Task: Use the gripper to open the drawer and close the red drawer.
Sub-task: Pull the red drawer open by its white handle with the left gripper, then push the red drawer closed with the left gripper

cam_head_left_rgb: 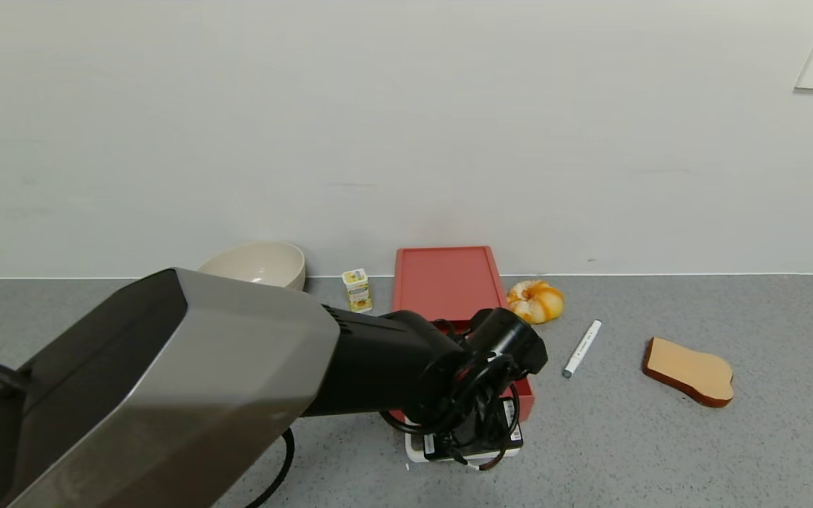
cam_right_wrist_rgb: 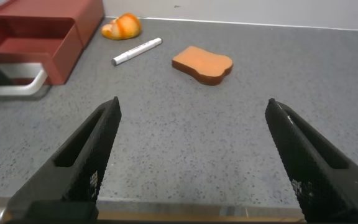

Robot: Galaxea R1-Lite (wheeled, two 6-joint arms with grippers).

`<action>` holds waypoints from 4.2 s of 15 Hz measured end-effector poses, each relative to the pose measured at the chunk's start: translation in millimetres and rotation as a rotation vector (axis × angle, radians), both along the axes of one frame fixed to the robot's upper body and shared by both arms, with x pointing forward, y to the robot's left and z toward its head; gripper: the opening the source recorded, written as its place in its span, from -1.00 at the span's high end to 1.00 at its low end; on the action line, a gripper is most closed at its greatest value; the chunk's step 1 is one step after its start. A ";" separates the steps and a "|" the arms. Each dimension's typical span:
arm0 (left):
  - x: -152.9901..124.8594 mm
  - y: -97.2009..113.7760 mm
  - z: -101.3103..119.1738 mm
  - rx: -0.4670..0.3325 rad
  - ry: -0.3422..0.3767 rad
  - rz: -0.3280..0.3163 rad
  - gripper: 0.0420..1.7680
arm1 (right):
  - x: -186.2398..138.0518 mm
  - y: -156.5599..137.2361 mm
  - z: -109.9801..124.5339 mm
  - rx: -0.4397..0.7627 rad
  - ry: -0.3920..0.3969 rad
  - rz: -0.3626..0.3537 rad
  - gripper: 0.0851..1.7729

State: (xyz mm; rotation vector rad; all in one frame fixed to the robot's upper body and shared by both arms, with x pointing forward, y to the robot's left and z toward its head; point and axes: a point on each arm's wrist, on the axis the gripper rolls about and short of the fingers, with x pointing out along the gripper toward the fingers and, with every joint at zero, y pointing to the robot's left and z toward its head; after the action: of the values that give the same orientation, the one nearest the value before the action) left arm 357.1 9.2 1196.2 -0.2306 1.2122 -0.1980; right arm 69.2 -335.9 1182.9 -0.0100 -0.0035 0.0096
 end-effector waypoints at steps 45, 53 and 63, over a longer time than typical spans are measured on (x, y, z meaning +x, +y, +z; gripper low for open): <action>-48.6 180.9 145.3 -0.201 -0.621 -0.472 0.93 | 0.0 0.0 0.0 0.000 0.000 0.001 -0.93; -49.1 187.0 147.5 -0.209 -0.642 -0.442 0.93 | 0.0 0.0 0.0 0.000 0.000 0.001 -0.93; -52.4 152.2 140.3 -0.190 -0.457 -0.217 0.93 | 0.0 0.0 0.0 0.000 0.000 0.001 -0.93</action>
State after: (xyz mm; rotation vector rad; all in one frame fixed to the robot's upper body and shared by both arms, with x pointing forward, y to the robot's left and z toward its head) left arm 304.7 161.3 1336.5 -0.2045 0.7616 -0.5275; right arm 69.2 -335.9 1182.9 -0.0100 -0.0035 0.0104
